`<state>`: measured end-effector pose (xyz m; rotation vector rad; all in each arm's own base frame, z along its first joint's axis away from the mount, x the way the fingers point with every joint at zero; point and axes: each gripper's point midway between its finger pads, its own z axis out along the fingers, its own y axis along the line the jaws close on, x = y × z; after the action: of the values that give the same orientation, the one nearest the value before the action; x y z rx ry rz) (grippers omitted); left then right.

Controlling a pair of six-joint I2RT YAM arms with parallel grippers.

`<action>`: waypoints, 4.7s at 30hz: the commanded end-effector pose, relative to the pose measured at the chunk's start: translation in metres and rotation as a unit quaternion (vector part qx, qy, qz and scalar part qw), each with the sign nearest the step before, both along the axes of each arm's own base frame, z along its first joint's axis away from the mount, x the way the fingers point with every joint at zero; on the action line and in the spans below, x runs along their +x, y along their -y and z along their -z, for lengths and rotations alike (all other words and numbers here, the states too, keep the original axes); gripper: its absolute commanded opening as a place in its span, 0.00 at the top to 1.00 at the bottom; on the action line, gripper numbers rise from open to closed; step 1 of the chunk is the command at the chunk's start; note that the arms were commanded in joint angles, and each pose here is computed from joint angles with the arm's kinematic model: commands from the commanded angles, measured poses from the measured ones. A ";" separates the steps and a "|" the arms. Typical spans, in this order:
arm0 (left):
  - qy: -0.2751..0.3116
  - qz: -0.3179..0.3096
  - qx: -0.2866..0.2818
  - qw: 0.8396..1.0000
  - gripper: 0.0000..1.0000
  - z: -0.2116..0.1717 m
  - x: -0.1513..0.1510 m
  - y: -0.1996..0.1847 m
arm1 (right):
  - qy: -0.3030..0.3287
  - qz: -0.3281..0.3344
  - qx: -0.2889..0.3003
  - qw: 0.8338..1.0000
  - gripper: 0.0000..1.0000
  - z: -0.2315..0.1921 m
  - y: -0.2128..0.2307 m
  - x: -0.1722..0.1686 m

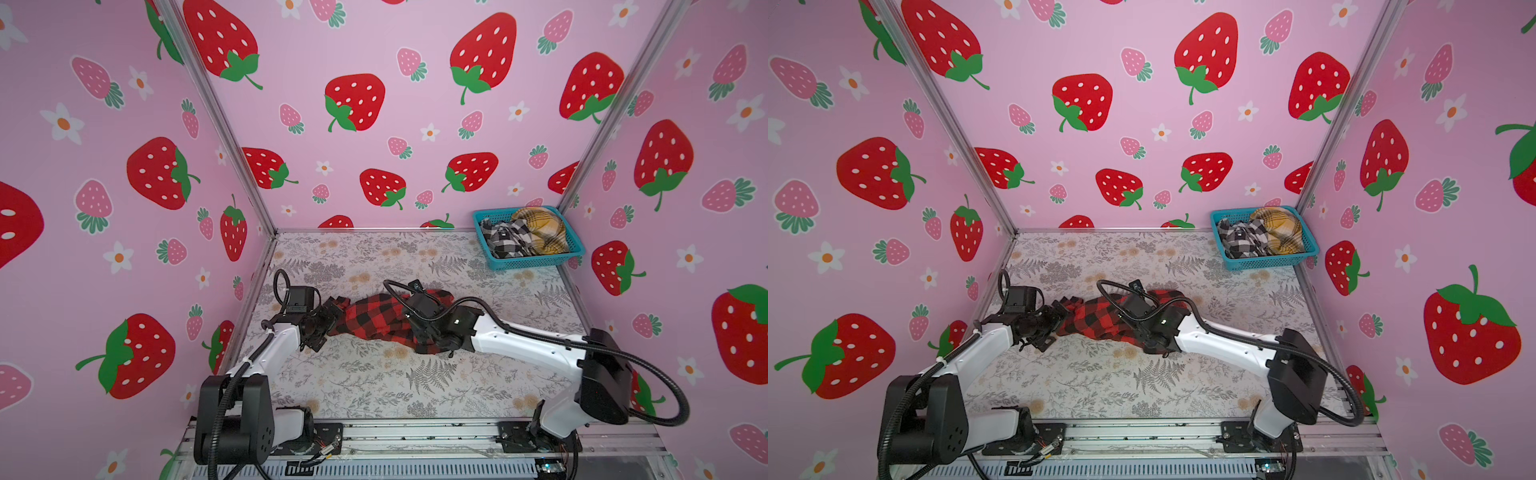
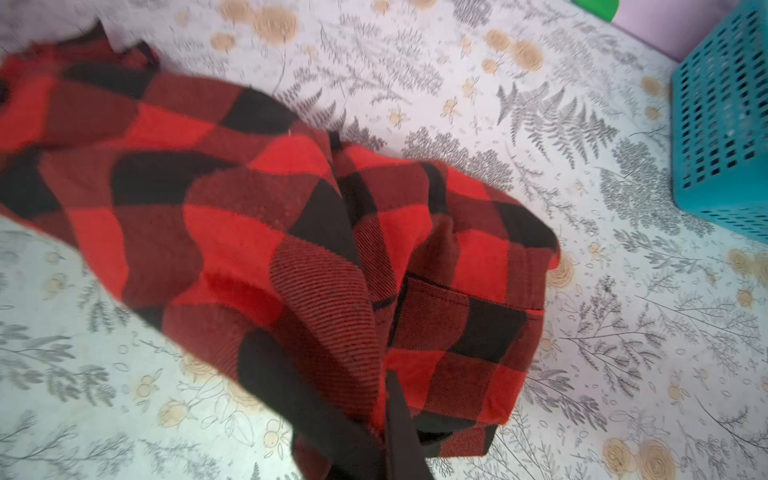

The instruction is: Fold and stack the long sleeve shirts

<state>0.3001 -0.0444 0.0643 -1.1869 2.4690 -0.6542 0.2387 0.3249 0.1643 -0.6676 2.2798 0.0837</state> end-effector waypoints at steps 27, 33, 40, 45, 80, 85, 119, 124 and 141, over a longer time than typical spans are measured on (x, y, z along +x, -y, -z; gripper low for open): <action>0.123 0.000 0.060 0.991 1.00 -0.134 0.122 -0.005 | 0.143 0.076 0.001 0.987 1.00 -0.104 -0.031 0.148; 0.332 -0.104 0.150 0.925 1.00 -0.321 0.135 -0.059 | 0.322 0.128 0.114 0.931 1.00 -0.281 -0.018 0.168; 0.304 -0.135 0.148 0.931 0.41 -0.298 0.082 -0.066 | 0.345 0.027 0.205 0.916 1.00 -0.305 -0.016 0.118; 0.146 -0.111 0.108 0.977 0.18 -0.149 0.025 -0.051 | 0.170 -0.119 0.118 0.971 1.00 -0.154 -0.045 0.066; -0.093 0.042 -0.004 0.995 0.09 0.041 -0.043 0.073 | -0.104 0.096 -0.111 0.984 0.15 0.099 0.113 -0.024; -0.081 0.039 0.001 0.996 0.56 0.038 -0.026 0.076 | -0.114 0.104 -0.097 0.983 0.40 0.105 0.122 -0.020; 0.122 0.164 0.129 0.970 0.12 -0.125 0.241 0.104 | -0.173 0.027 0.069 0.982 0.32 0.076 0.078 -0.025; 0.091 0.178 0.120 0.972 0.18 -0.094 0.267 0.069 | -0.195 0.037 0.110 0.974 0.40 0.074 0.066 0.003; -0.010 0.210 0.093 0.973 0.41 0.016 0.244 0.086 | -0.245 0.097 0.052 0.963 0.91 0.116 0.070 0.038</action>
<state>0.5576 -0.1369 0.0399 -0.5777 2.7581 -0.5066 0.2728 0.2669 0.0501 -0.4338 2.7485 0.3475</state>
